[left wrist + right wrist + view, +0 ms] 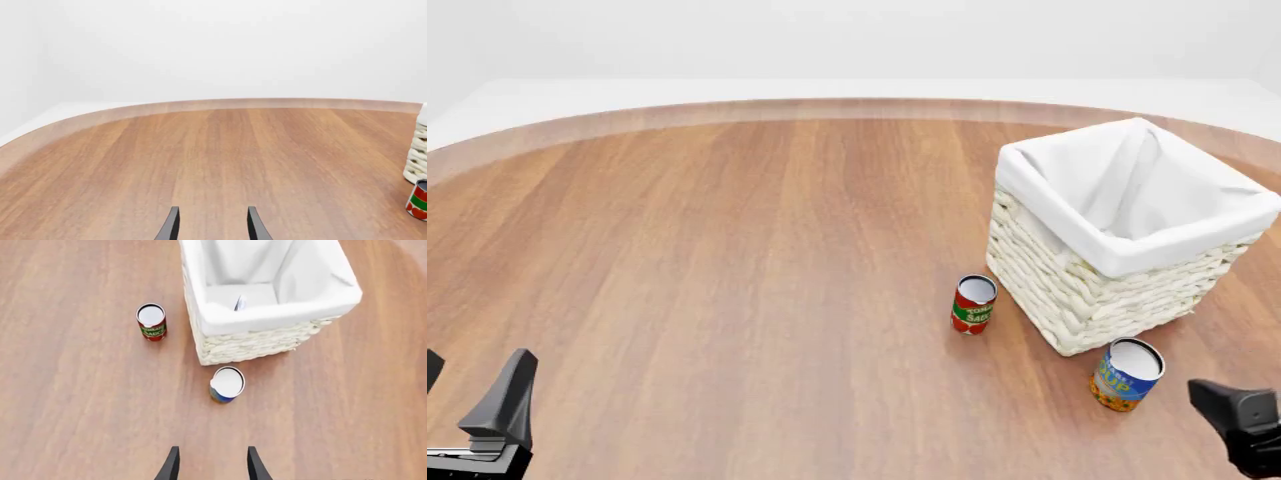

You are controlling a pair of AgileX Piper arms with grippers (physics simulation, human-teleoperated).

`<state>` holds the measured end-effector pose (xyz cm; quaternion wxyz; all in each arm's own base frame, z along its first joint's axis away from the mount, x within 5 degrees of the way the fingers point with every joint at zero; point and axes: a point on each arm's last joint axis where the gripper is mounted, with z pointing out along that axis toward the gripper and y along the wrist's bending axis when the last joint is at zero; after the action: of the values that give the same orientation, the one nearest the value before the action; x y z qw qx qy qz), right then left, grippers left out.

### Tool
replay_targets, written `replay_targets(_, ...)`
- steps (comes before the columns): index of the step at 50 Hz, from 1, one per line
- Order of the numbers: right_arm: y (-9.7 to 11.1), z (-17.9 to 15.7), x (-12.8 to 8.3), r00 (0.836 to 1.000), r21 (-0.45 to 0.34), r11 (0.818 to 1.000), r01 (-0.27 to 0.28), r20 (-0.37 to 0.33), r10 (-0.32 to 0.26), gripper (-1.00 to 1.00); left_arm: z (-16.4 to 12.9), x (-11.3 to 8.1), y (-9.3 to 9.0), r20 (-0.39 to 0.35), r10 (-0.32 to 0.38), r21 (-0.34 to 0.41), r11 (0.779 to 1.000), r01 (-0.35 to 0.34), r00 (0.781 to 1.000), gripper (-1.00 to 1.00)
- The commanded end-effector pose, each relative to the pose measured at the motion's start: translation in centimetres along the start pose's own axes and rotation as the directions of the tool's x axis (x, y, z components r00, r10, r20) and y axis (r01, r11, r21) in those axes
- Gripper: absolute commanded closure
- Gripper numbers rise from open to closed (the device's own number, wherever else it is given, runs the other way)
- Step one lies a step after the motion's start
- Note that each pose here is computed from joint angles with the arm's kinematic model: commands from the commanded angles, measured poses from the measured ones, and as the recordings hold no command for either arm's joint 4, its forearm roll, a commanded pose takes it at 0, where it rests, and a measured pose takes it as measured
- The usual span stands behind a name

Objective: Pick up the alphabet soup and the cream cheese box, and put them in the basket.

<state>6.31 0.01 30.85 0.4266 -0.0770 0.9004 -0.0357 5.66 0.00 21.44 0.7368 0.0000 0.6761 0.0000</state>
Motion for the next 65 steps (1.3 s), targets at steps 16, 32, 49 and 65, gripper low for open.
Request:
replay_targets(16, 0.4, 2.7, 2.5, 0.998, 0.0, 0.999, -0.051, -0.019, 0.051, -1.0, 0.0, 0.0, 0.0, 0.0, 0.0, 0.0, 1.0, 0.0, 1.0, -1.0)
replay_targets(32, 0.4, 3.6, 3.2, 0.996, 0.016, 0.996, -0.092, -0.013, 0.092, -1.0, 0.0, 0.0, 0.0, 0.0, 0.0, 0.0, 1.0, 0.0, 1.0, -1.0)
replay_targets(49, 0.0, 7.0, 3.8, 0.99, 0.049, 0.99, -0.13, -0.048, 0.133, -1.0, 0.0, 0.0, 0.0, 0.0, 0.0, 0.0, 1.0, 0.0, 1.0, -1.0)
replay_targets(65, -0.2, 8.5, 4.2, 0.987, 0.061, 0.988, -0.139, -0.069, 0.143, -1.0, 0.0, 0.0, 0.0, 0.0, 0.0, 0.0, 1.0, 0.0, 1.0, -1.0)
